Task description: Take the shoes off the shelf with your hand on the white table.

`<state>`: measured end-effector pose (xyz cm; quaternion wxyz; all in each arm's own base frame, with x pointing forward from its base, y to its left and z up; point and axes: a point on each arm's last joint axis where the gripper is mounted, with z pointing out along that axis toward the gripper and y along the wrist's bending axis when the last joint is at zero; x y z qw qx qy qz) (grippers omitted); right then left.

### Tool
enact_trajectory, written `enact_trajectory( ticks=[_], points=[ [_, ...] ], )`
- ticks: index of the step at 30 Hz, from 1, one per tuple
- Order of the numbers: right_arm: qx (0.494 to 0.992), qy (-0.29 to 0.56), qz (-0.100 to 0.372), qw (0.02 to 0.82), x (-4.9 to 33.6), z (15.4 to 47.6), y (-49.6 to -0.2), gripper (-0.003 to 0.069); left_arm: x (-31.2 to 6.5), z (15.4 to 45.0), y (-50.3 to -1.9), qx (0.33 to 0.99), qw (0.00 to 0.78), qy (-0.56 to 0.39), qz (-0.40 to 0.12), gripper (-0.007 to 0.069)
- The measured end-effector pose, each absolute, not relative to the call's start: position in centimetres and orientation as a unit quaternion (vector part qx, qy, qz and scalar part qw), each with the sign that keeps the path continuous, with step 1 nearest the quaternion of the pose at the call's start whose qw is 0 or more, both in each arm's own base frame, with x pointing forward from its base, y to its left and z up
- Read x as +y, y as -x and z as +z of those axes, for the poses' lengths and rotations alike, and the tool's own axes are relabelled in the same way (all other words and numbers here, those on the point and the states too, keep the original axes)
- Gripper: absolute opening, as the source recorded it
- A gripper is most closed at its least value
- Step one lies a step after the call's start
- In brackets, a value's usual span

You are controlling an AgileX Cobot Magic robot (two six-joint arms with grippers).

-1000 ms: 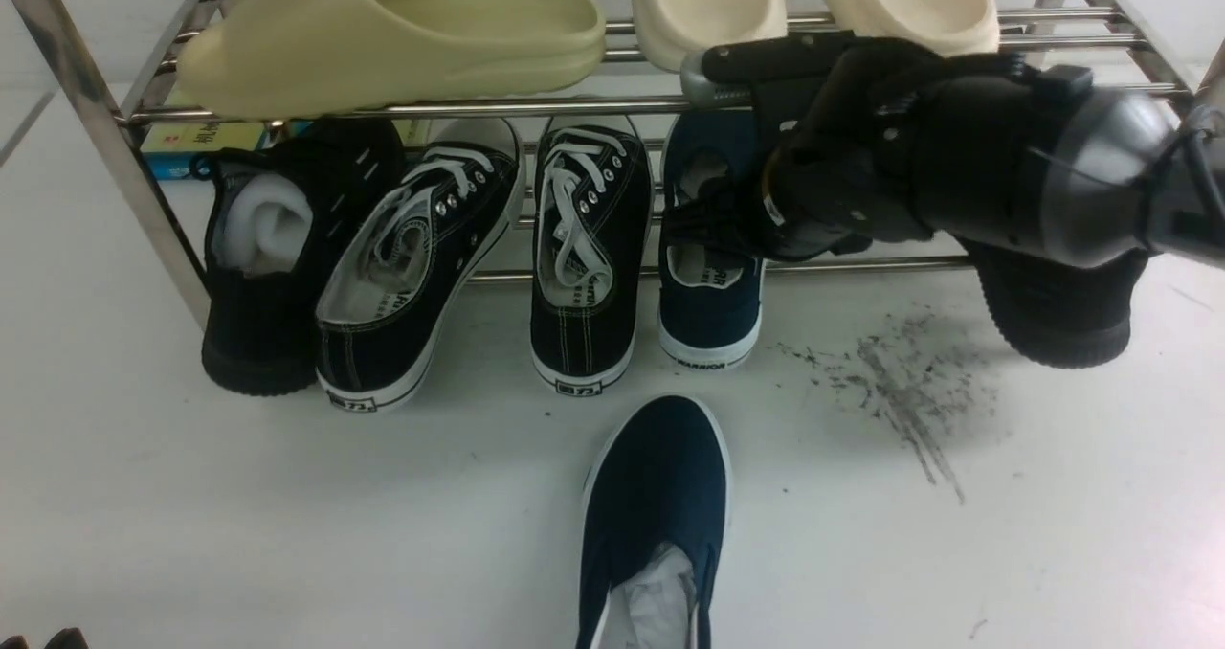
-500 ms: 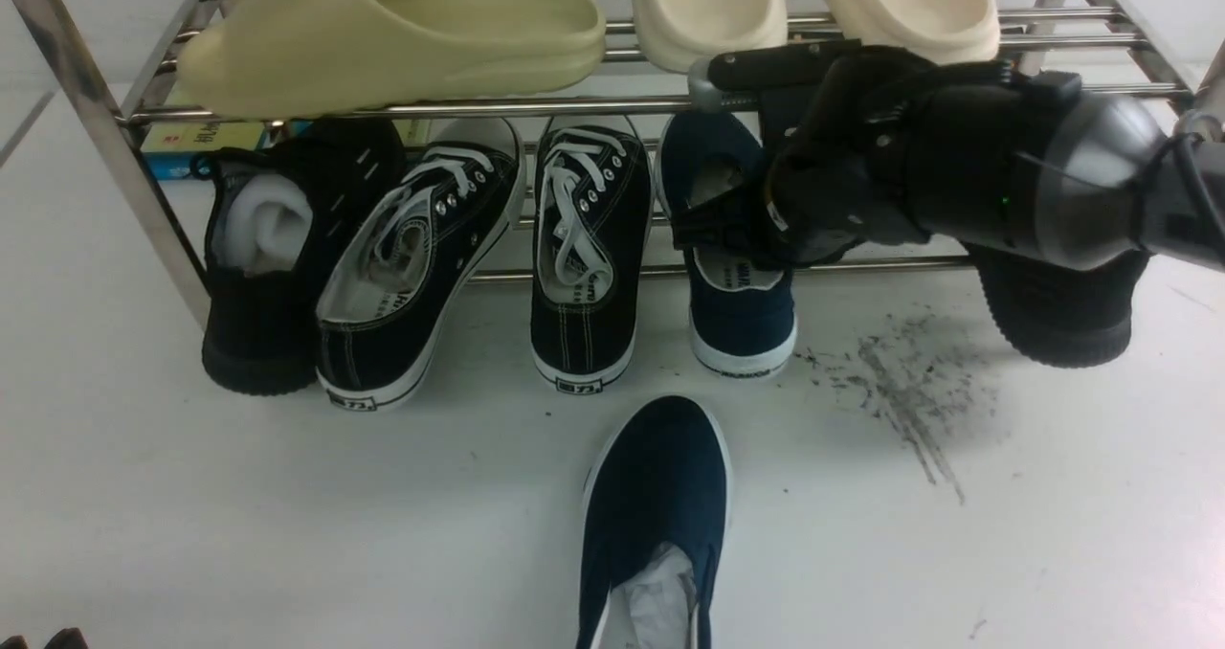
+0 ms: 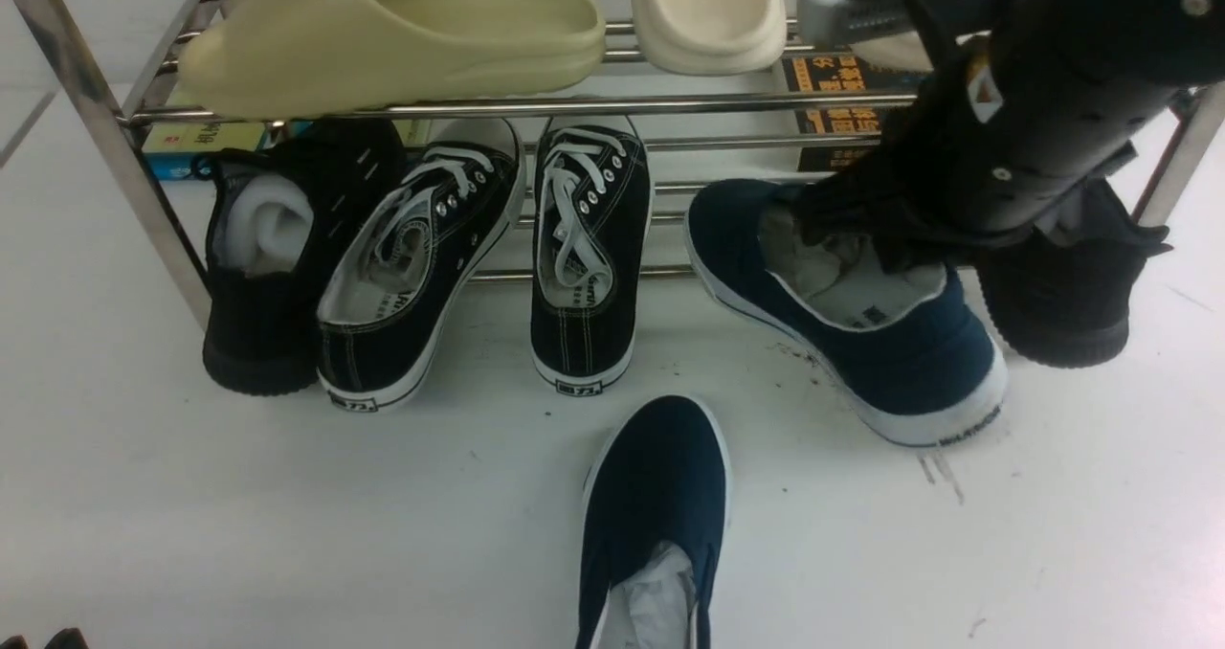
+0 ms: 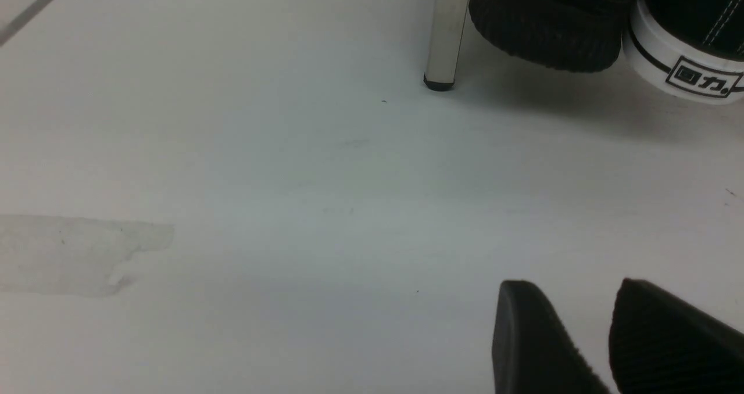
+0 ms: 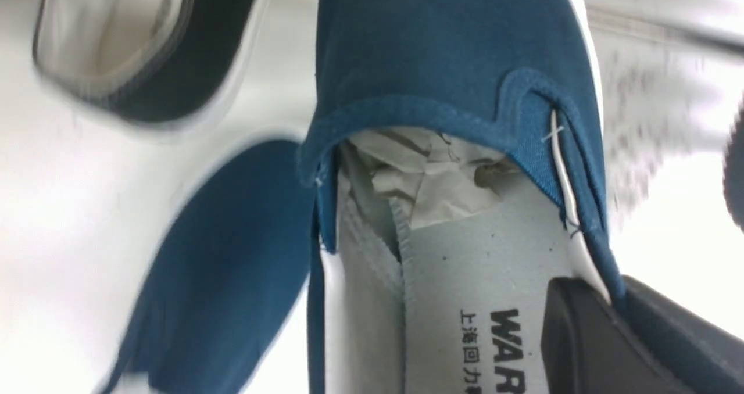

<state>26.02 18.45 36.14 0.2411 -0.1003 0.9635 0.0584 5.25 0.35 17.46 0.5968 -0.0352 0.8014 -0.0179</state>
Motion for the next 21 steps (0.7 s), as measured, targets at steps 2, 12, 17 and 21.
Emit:
enact_trajectory(
  ticks=[2,12,17,21],
  points=[
    [0.966,0.101,0.059,0.231,17.7,36.2,-25.0,0.0042,0.3,17.5,-5.3,0.801,0.597,0.035,-0.018,0.0243],
    [0.973,0.084,0.104,0.188,13.4,32.9,-17.7,0.0042,0.3,17.5,-5.3,0.801,0.597,0.035,-0.018,0.0243],
    [0.974,0.075,0.143,0.159,12.9,30.0,-15.8,0.0042,0.3,17.5,-5.3,0.801,0.597,0.035,-0.018,0.0243],
    [0.974,0.076,0.163,0.140,13.1,27.6,-15.2,0.0042,0.3,17.5,-5.3,0.801,0.597,0.035,-0.018,0.0243]
  ],
)
